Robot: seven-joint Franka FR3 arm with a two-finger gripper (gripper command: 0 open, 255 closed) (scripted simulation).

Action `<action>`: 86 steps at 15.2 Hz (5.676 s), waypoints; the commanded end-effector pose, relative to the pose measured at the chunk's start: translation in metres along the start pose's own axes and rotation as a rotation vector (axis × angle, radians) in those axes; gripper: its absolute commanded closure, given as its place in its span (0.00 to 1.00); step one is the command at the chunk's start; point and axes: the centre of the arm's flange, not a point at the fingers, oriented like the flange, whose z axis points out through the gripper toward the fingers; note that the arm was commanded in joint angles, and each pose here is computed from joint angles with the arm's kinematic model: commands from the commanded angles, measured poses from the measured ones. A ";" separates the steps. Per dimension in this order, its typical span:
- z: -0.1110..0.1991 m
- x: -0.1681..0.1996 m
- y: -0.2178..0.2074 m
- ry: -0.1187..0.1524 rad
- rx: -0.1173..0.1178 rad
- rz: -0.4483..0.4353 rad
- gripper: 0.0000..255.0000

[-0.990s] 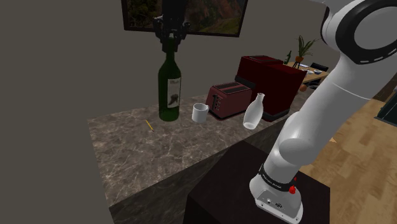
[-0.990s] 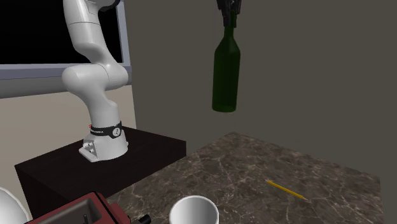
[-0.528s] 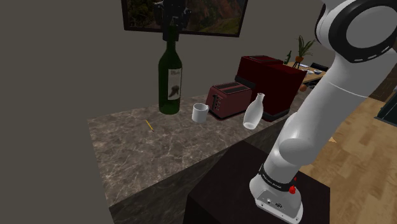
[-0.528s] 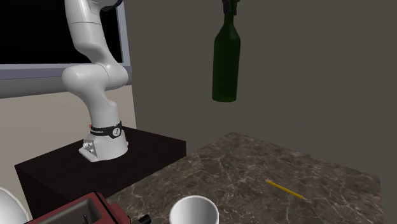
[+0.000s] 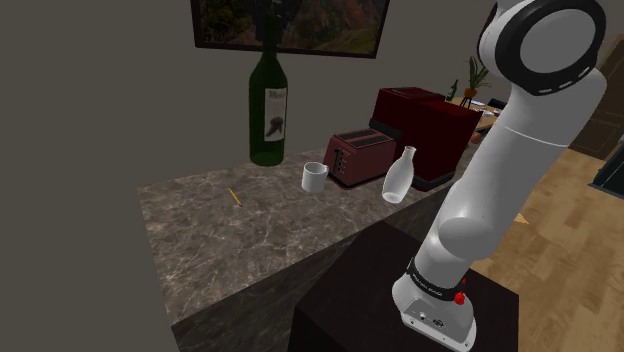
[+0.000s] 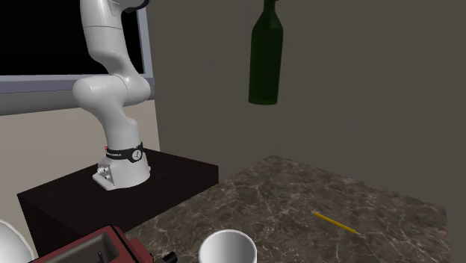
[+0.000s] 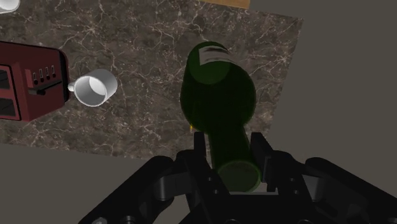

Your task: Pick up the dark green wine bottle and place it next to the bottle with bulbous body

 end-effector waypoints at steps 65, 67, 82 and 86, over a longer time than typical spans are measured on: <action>0.039 -0.056 0.437 0.000 0.000 0.000 1.00; 0.050 -0.057 0.437 0.000 0.000 0.000 1.00; 0.128 -0.064 0.438 0.000 0.000 0.000 1.00; 0.149 -0.066 0.438 0.000 0.000 0.000 1.00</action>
